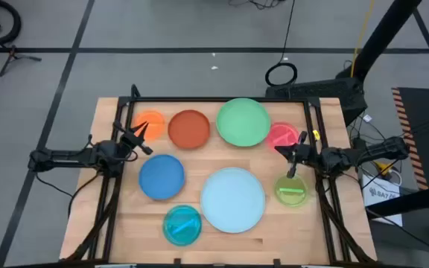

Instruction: Stack plastic plates

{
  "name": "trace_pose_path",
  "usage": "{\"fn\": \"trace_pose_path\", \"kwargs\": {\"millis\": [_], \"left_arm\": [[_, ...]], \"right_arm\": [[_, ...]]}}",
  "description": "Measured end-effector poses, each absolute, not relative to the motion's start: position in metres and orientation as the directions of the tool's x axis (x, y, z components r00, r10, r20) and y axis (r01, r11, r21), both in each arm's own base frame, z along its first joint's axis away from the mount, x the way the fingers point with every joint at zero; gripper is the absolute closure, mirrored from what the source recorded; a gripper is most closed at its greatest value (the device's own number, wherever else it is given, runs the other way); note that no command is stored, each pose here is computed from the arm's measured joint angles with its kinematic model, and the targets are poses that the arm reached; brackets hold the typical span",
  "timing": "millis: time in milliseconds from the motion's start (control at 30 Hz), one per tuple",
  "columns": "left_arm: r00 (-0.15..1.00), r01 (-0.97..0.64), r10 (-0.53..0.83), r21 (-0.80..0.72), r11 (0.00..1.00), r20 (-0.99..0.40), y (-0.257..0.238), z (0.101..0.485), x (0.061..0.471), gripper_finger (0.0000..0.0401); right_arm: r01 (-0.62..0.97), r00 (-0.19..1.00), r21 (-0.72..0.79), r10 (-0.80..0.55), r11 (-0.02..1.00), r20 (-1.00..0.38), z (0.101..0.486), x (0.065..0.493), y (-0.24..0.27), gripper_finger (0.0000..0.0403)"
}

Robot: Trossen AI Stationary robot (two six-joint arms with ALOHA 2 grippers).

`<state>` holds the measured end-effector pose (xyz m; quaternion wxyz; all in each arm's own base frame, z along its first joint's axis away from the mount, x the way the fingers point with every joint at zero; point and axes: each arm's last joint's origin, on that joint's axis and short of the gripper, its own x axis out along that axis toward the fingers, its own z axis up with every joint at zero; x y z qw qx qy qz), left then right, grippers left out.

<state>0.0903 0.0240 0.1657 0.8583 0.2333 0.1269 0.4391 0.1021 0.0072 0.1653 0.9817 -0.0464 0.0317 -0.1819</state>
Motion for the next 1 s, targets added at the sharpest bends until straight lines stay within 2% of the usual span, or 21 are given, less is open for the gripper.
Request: {"fn": "trace_pose_path", "kwargs": {"millis": [467,600,667,1000], "left_arm": [[0.583,-0.694,0.813,0.512,0.506,-0.013,0.024,0.166,0.09,0.0359],[0.582,-0.694,0.813,0.512,0.506,-0.013,0.024,0.166,0.09,0.0359],[0.582,-0.694,0.813,0.512,0.506,-0.013,0.024,0.166,0.09,0.0359],[0.582,-0.695,0.813,0.512,0.506,-0.013,0.024,0.166,0.09,0.0359]], "right_arm": [[0.355,0.932,-0.099,-0.36,0.93,-0.045,0.165,0.102,0.007,0.0403],[0.364,0.932,0.105,-0.362,0.926,-0.038,0.166,0.102,0.007,0.0403],[0.36,0.932,0.159,-0.362,0.919,-0.014,0.169,0.102,0.007,0.0403],[0.299,0.929,0.239,-0.339,0.924,0.15,0.187,0.101,0.007,0.0403]]}}
